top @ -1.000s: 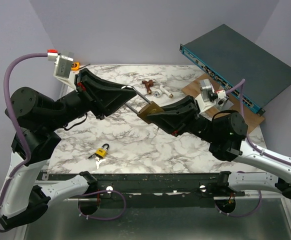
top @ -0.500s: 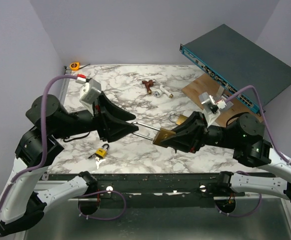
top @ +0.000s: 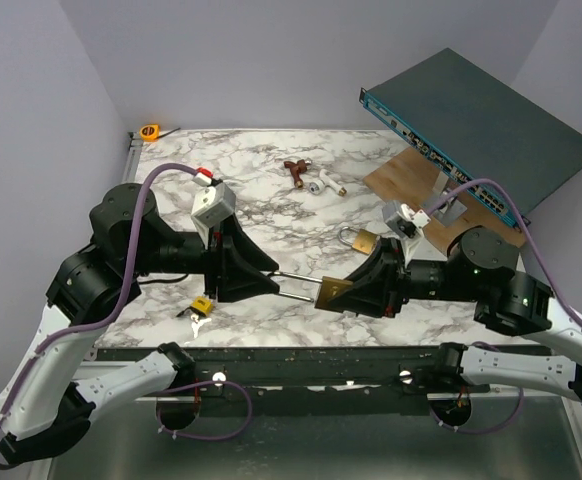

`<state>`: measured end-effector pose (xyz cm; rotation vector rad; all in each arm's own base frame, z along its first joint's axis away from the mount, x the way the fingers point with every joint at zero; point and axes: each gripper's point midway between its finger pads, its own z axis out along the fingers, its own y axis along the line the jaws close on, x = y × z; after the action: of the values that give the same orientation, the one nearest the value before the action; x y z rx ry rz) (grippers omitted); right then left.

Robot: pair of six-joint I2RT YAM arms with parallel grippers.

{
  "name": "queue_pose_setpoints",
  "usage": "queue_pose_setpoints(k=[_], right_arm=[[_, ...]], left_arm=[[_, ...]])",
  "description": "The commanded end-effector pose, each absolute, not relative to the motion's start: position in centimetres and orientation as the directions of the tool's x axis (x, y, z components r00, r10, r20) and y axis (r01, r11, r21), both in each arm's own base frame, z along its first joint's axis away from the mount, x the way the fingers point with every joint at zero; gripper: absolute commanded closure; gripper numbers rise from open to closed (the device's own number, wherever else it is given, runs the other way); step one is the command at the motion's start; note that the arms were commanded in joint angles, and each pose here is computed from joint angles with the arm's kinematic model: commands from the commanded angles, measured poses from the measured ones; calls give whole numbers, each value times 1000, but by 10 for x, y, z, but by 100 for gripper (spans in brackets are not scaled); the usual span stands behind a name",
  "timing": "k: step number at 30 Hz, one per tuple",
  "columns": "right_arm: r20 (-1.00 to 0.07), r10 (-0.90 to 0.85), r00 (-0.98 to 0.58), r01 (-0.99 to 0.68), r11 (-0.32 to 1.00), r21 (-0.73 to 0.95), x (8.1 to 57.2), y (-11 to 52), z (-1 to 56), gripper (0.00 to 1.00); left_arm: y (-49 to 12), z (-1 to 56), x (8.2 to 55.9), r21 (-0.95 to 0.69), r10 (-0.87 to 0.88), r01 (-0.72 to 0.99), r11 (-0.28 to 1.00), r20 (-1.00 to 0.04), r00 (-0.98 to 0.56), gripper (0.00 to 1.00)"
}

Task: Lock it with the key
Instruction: Lock the lock.

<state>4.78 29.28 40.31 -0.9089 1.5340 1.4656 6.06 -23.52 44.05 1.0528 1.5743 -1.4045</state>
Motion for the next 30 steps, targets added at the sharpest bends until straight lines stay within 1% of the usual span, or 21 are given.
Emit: queue_pose_setpoints(k=[1, 8, 12, 14, 17, 18, 27, 29, 30], right_arm=[[-923, 154, -353, -931, 44, 364, 44, 274, 447, 99], [-921, 133, -366, -927, 30, 373, 41, 275, 444, 99], [-920, 132, -369, -925, 44, 378, 43, 275, 441, 99], [-920, 132, -370, -925, 45, 378, 43, 275, 441, 99], [-919, 135, -370, -924, 54, 379, 45, 275, 440, 99], [-920, 134, -369, -924, 52, 378, 45, 275, 441, 99], [-922, 121, -368, -923, 71, 377, 48, 277, 436, 99], [-923, 126, -364, -924, 76, 375, 48, 275, 437, 99], [-923, 129, -363, -924, 78, 375, 49, 275, 438, 99]], left_arm=[[-231, 425, 48, -362, 149, 932, 1, -922, -358, 57], [-234, 424, 54, -358, 127, 934, 15, -926, -357, 58], [-236, 427, 54, -365, 126, 931, 9, -923, -363, 65], [-236, 428, 55, -362, 123, 932, 11, -925, -361, 67], [-236, 429, 54, -362, 123, 932, 9, -925, -360, 74], [-236, 429, 54, -362, 126, 932, 9, -924, -360, 75], [-236, 431, 52, -361, 116, 933, -6, -927, -358, 75], [-236, 432, 50, -362, 113, 932, -14, -927, -358, 78], [-236, 432, 50, -365, 112, 931, -17, -926, -361, 82]])
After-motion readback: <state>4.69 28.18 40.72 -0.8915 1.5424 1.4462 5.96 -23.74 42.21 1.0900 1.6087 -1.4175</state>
